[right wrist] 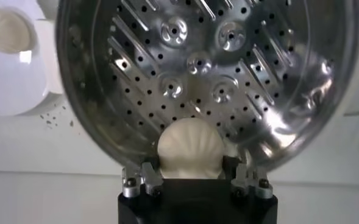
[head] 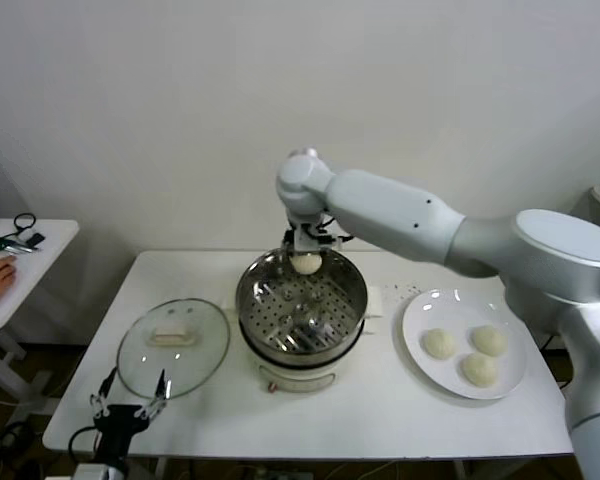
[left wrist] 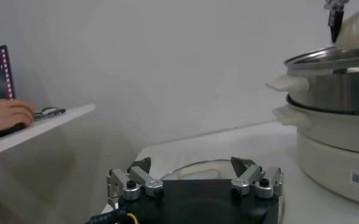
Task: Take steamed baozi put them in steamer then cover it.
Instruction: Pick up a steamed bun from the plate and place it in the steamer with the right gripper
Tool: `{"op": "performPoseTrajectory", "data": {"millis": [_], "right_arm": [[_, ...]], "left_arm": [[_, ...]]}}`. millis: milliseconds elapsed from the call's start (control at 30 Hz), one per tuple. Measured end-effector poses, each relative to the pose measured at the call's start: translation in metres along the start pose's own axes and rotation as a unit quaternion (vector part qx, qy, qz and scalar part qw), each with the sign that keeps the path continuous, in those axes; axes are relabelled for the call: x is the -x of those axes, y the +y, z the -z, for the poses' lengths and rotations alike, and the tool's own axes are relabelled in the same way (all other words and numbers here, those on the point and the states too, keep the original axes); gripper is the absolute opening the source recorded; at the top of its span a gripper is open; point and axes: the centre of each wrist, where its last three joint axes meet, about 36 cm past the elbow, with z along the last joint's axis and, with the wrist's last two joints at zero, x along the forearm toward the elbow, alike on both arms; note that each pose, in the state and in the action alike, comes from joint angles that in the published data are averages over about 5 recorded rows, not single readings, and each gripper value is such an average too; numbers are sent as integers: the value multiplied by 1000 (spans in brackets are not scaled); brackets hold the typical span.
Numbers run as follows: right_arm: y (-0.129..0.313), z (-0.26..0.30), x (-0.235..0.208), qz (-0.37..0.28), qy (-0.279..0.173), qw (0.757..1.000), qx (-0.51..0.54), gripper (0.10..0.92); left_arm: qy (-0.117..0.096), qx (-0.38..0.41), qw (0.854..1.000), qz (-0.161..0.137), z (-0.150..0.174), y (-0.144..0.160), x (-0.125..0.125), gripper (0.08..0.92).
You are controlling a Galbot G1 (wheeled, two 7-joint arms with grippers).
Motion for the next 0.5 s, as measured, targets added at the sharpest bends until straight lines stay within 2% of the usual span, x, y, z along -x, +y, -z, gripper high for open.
{"op": "performPoseTrajectory", "data": {"millis": [367, 500], "right_arm": [[-11, 15, 29, 5, -13, 1000, -20, 687], [-12, 18, 33, 4, -12, 1000, -26, 763]], "left_arm": [[5, -7, 1000, -2, -4, -2, -1, 823], [7, -8, 1000, -3, -5, -2, -1, 823]]}}
